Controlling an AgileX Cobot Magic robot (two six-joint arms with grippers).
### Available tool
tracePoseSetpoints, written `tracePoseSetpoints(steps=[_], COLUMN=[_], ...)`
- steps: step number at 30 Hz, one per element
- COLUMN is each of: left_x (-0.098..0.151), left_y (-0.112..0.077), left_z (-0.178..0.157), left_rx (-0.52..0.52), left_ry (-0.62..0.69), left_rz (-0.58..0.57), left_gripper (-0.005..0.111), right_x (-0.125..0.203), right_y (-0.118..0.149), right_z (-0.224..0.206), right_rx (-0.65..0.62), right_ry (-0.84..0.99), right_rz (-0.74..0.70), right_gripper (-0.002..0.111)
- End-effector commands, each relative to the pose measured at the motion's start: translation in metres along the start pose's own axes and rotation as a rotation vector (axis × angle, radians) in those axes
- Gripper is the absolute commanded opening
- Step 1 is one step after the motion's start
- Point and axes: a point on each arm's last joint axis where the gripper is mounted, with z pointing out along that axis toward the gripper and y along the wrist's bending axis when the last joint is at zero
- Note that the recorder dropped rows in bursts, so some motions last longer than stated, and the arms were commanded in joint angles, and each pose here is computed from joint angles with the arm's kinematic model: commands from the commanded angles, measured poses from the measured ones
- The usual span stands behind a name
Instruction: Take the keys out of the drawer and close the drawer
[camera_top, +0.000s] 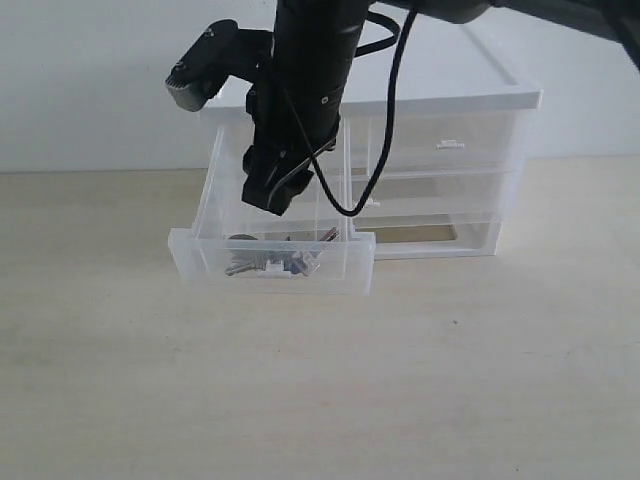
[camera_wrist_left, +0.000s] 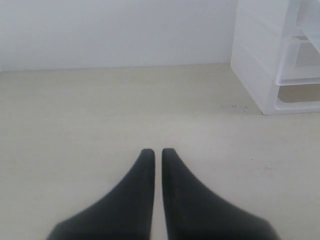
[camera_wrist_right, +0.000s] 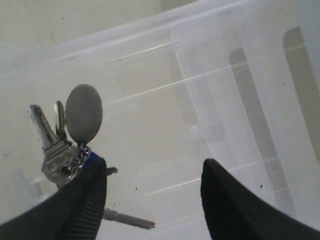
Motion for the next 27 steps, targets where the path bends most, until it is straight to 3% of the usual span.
tracePoseSetpoints(steps=[1,27], left_x=[0.001,0.001], left_y=[0.000,0.000], left_z=[0.000,0.000], left_rx=[-0.002,-0.002], left_ry=[0.002,0.002], left_rz=[-0.012,-0.012], left_gripper=[0.004,0.004], right_x=[0.000,-0.001], right_y=[-0.003,0.002], right_z=[0.002,0.024], right_rx=[0.003,-0.066], right_ry=[0.013,0.025], right_rz=[-0.003,-0.009], right_gripper=[0.051,0.051])
